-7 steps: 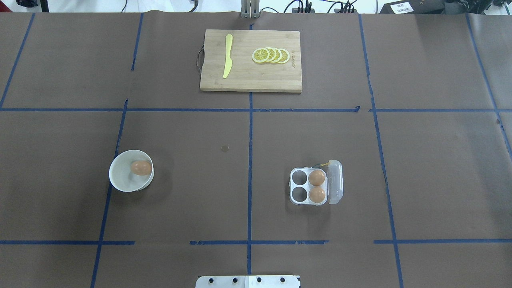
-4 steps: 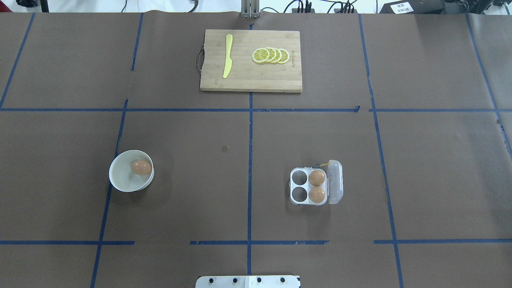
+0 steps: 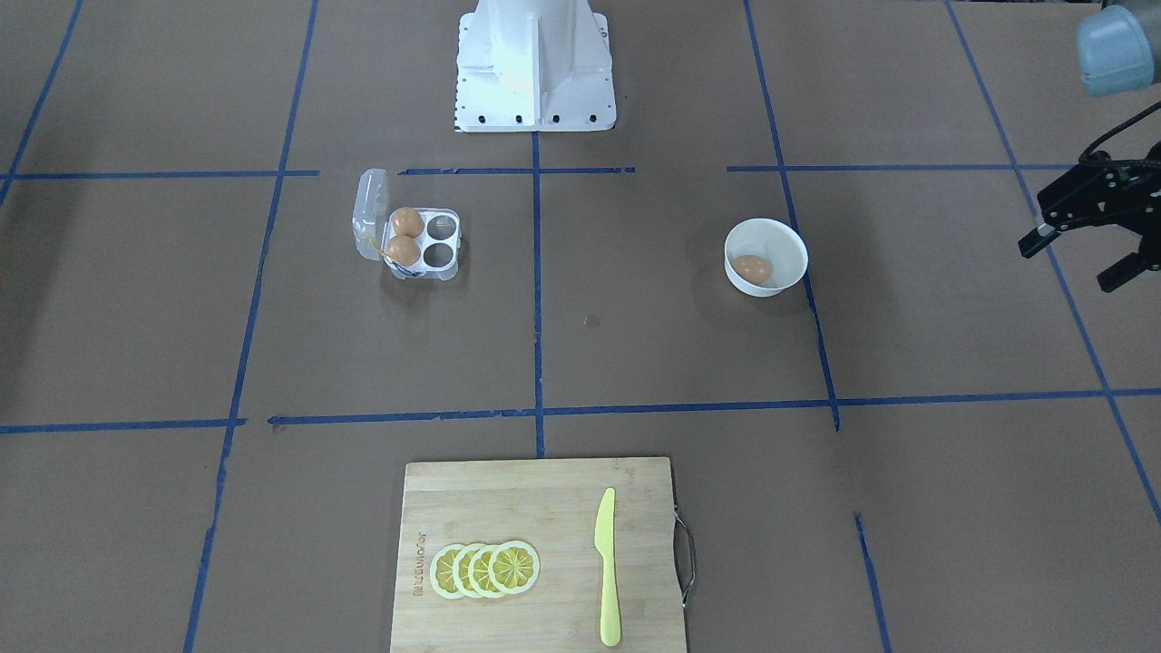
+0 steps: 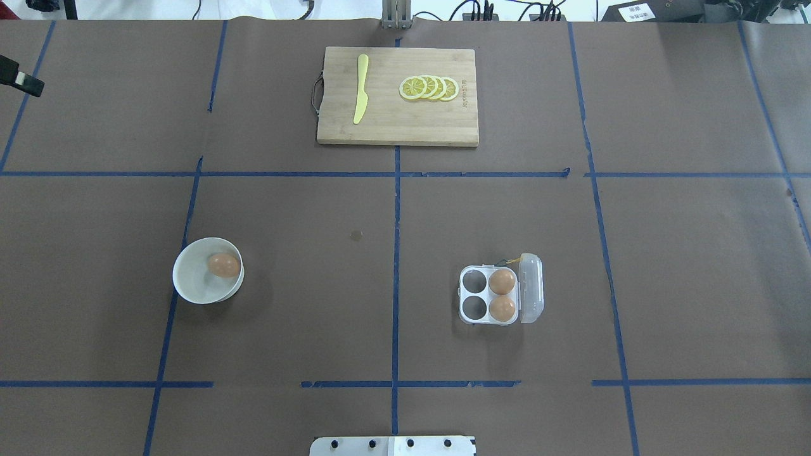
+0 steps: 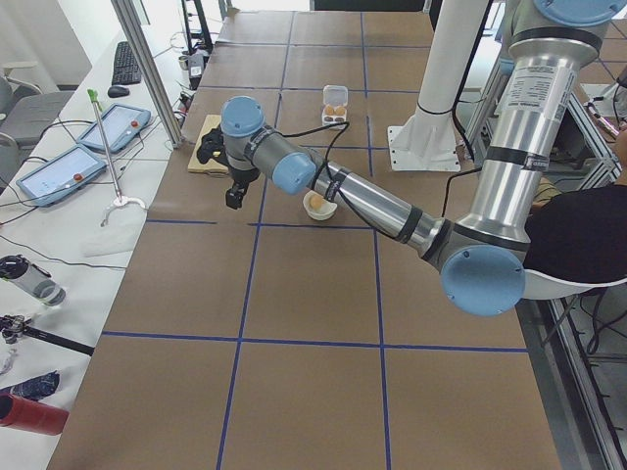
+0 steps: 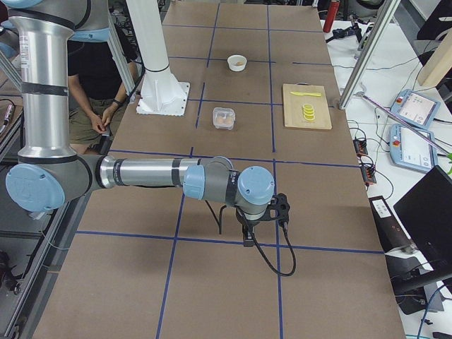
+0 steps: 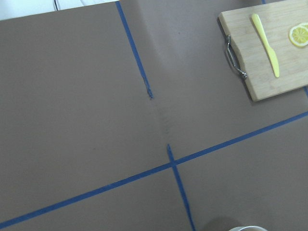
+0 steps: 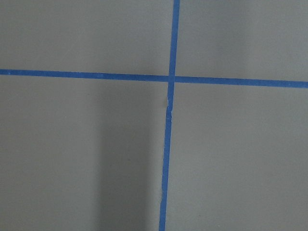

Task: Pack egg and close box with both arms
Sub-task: 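Move the left gripper over the white bowl and lower toward the egg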

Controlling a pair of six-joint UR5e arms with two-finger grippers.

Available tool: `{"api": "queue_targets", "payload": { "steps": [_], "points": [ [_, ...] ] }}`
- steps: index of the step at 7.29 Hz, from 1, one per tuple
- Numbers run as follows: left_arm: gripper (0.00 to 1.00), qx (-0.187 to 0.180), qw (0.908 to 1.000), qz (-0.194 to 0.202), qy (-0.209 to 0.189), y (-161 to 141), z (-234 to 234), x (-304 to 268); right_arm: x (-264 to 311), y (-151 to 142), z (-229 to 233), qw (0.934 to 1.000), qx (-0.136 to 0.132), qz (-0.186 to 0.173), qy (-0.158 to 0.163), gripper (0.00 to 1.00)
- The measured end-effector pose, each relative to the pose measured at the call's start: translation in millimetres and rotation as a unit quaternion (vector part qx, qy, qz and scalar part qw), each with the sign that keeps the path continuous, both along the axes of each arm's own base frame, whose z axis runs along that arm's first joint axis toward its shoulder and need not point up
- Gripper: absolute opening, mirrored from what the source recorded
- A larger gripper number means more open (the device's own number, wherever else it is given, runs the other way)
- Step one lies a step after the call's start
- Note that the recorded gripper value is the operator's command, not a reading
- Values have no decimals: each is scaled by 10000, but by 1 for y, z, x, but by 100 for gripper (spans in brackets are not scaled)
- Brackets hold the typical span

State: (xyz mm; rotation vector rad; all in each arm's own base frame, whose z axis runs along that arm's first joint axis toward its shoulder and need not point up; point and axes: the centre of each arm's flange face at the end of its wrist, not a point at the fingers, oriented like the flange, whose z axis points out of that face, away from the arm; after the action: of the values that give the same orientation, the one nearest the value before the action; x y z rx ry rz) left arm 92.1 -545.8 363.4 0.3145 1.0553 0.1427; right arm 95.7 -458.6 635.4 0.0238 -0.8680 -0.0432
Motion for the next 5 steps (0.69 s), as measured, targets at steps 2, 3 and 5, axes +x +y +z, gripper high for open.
{"api": "queue_targets", "payload": {
  "steps": [2, 3, 5],
  "points": [
    [100, -784, 9957, -477, 74, 22, -31, 56, 0, 1, 2, 10000, -19, 1, 2, 100],
    [100, -1281, 9889, -737, 136, 41, -41, 82, 0, 1, 1, 10000, -19, 3, 4, 100],
    [100, -2103, 9705, -1180, 76, 85, -37, 122, 0, 1, -1, 10000, 4, 4, 7, 100]
  ]
}}
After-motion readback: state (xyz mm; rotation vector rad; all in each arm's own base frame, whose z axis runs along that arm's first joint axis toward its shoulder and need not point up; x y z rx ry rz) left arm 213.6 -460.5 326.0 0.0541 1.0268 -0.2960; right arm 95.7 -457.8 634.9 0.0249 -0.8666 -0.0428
